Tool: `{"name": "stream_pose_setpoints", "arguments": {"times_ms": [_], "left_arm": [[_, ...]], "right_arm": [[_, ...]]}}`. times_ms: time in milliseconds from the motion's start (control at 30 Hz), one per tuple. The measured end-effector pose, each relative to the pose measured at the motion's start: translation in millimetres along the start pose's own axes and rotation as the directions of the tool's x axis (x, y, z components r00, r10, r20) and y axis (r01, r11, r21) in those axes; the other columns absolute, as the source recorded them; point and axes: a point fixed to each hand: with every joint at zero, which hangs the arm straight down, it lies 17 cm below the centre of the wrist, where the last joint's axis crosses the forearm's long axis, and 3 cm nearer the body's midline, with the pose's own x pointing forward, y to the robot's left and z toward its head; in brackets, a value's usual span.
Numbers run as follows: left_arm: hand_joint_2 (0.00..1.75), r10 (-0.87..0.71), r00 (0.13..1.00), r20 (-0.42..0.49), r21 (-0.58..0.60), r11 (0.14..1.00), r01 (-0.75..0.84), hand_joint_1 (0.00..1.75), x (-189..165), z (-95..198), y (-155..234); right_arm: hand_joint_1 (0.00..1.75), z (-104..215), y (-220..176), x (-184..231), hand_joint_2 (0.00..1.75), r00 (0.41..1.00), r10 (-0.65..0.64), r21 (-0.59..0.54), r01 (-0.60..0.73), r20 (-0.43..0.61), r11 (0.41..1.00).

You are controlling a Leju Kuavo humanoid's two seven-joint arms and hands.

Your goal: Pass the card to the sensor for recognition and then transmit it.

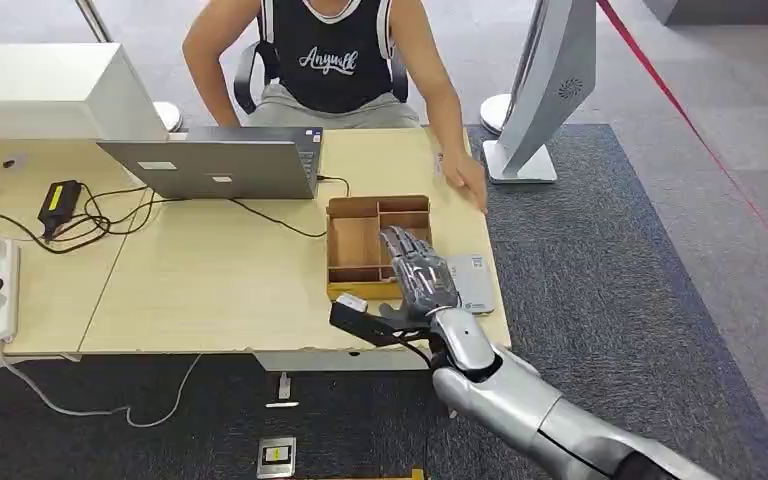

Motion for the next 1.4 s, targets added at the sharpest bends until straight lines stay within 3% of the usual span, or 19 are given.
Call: {"name": "stream_pose_setpoints", "arguments": {"times_ms": [500, 1400], "left_arm": [[0.0, -0.001, 1.0, -0.001, -0.002, 1.0, 0.001, 0.0, 0, 0, 0], [0.0, 0.004, 1.0, 0.007, -0.002, 1.0, -0.004, 0.0, 2, 0, 0]], "right_arm": [[0.0, -8, -5, -8, 1.75, 0.995, 0.092, -0.034, -0.094, -0.035, 0.995], [0.0, -25, 11, 5, 1.75, 0.994, 0.106, 0.03, -0.105, -0.031, 0.994]]}}
